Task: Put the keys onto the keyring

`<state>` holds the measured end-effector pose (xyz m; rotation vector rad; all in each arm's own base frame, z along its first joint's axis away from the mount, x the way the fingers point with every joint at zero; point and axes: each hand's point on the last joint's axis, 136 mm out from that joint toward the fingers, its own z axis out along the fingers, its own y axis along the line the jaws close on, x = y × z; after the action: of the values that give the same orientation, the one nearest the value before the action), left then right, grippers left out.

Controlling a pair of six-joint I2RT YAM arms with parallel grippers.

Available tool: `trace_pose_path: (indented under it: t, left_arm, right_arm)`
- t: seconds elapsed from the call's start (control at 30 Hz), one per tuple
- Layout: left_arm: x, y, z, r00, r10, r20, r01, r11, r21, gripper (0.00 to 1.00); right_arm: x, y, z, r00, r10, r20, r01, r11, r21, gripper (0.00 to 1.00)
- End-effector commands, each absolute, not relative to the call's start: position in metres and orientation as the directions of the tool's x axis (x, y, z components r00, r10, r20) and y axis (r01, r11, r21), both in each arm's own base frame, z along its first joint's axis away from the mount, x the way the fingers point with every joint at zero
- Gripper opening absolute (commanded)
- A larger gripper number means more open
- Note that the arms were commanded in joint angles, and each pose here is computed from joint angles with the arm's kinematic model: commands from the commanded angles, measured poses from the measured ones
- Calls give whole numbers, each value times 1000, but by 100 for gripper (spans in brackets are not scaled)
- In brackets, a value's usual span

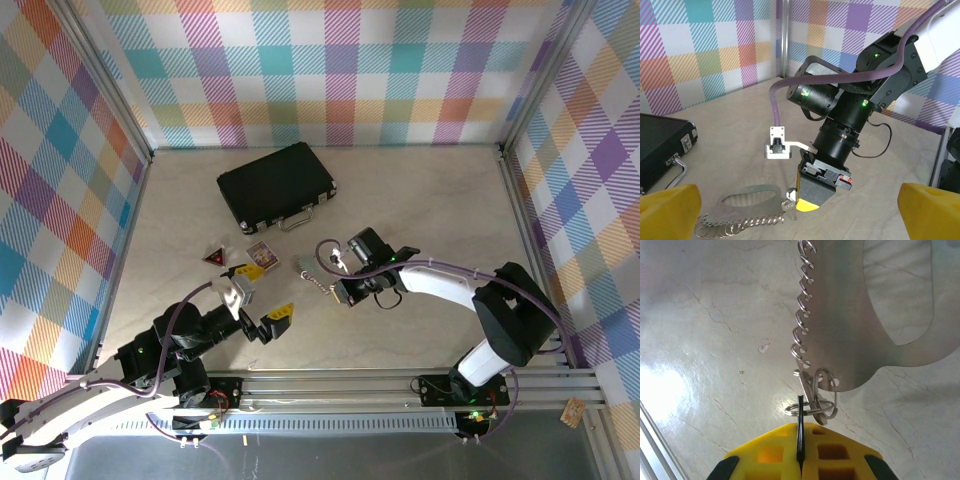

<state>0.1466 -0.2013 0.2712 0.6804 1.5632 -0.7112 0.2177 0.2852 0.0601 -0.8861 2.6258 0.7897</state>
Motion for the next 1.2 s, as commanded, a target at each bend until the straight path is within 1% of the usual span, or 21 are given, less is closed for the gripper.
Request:
trace_pose_path:
  t: [0.0, 0.43, 0.77, 1.03, 1.17]
  left_arm:
    - [147, -200, 277, -99, 5, -995, 760, 645, -72, 100]
    - [149, -202, 274, -108, 8, -994, 757, 648, -77, 100]
    - [151, -207, 273, -115, 15, -993, 758, 648, -78, 100]
    - [153, -208, 272, -118, 21, -993, 754, 652, -76, 100]
    - [156, -209, 266, -128, 22, -991, 745, 662, -82, 100]
  right_arm:
    - [212, 285, 64, -794, -453, -406, -605, 658, 448, 0]
    - [191, 263, 43, -832, -426, -355, -552, 699, 455, 0]
    - [185, 256, 39, -852, -390, -350, -519, 716, 467, 1]
    - [185, 254, 46, -854, -370, -366, -513, 720, 468, 15]
    - [184, 252, 54, -854, -352, -384, -509, 721, 470, 21]
